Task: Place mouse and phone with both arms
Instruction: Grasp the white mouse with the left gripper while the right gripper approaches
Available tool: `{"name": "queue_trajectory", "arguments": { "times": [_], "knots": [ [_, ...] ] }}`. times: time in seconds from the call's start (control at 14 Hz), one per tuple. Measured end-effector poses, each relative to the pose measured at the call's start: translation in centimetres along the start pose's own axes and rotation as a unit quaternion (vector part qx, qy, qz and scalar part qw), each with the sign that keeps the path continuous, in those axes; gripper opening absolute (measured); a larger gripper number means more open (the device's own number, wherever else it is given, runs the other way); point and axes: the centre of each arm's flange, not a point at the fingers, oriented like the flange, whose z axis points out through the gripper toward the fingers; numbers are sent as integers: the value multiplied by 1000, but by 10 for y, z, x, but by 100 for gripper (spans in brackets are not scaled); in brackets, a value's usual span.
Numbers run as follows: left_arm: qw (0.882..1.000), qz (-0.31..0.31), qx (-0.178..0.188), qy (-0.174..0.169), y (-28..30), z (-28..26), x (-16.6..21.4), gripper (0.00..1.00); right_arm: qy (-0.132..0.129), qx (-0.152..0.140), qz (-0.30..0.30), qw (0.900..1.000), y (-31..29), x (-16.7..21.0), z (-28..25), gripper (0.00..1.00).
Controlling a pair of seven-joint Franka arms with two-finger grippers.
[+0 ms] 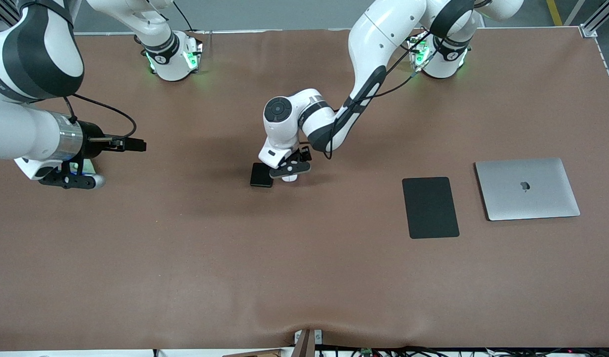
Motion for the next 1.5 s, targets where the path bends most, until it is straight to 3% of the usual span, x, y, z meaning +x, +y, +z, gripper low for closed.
{"name": "queue_trajectory", "arguments": {
  "times": [0.71, 0.93, 1.0, 1.21, 1.5],
  "knots": [
    [1000, 4, 9, -3, -1, 15, -5, 100, -10, -11, 5, 1000, -42, 22, 44, 100],
    [1000, 17, 17, 13, -2, 18, -4, 100, -9, -11, 5, 1000, -50, 24, 52, 100],
    [999, 22, 20, 18, -2, 18, -5, 93, -6, -11, 11, 1000, -54, 25, 56, 100],
    [999, 26, 15, 22, 2, 16, -9, 60, -4, -12, 16, 1000, -71, 25, 70, 100],
    [999, 24, 14, 25, 2, 14, -5, 60, -4, -13, 17, 1000, -78, 26, 83, 100]
  ]
}}
